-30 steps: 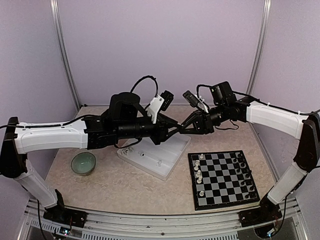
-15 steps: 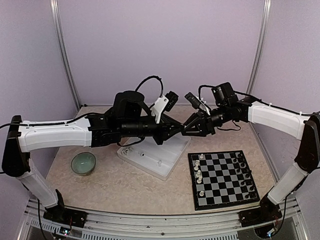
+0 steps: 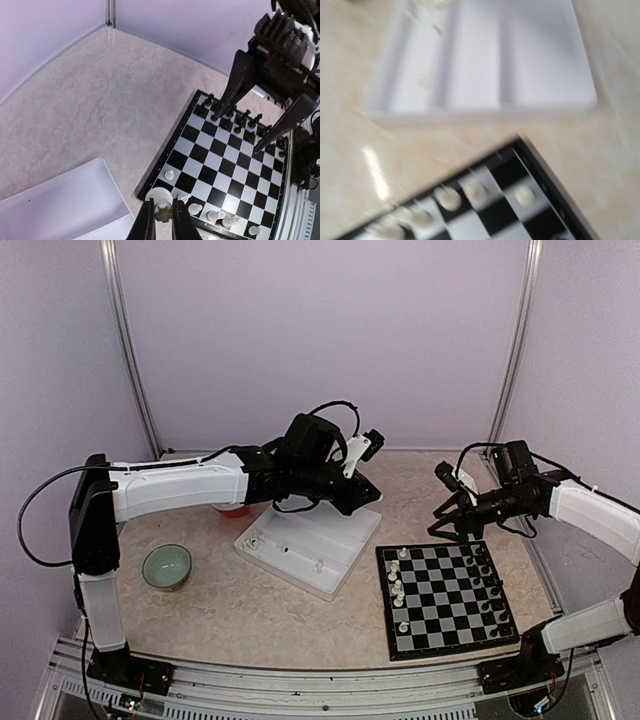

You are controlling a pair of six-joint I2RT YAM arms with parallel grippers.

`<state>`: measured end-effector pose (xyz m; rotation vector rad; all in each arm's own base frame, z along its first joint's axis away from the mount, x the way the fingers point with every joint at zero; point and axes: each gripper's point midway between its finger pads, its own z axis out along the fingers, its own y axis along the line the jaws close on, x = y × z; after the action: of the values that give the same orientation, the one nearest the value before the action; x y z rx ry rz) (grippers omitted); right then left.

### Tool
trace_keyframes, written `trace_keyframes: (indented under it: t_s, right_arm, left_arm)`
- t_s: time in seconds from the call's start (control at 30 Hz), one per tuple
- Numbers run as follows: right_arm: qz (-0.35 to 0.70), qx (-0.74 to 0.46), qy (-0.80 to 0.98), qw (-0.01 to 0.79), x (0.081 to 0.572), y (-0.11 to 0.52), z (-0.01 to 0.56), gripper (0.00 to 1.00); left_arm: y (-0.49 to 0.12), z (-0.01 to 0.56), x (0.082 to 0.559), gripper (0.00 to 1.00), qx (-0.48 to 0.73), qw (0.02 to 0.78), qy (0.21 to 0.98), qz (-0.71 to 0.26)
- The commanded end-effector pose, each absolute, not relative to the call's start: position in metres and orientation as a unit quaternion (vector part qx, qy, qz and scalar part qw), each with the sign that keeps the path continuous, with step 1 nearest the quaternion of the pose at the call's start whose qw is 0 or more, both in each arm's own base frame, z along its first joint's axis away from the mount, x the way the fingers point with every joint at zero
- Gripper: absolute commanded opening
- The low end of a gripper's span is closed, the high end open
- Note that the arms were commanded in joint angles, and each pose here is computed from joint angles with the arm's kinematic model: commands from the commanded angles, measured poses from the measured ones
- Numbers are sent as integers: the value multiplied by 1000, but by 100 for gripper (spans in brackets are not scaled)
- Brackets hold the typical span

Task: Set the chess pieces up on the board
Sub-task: Place the rook at a1.

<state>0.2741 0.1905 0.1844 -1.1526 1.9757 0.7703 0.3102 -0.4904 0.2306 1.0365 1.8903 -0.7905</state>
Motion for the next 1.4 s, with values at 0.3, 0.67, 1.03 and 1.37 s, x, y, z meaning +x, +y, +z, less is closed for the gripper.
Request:
trace_keyframes:
  t_s: [0.3, 0.67, 1.03, 1.37]
  right_arm:
    - [199, -412, 802, 384, 301, 161, 147, 60]
    - [199, -414, 803, 380, 303, 162, 143, 60]
    - [204, -415, 802, 378, 301, 163, 142, 60]
    - [208, -417, 802, 374, 301, 164, 140, 60]
  left_arm:
    - [-525, 119, 320, 11, 461, 283, 805, -245]
    - [-545, 80, 311, 11, 476, 256, 804, -248]
    - [-548, 57, 308, 14, 480, 242, 809, -239]
    - [-550, 51, 308, 16, 479, 238, 810, -241]
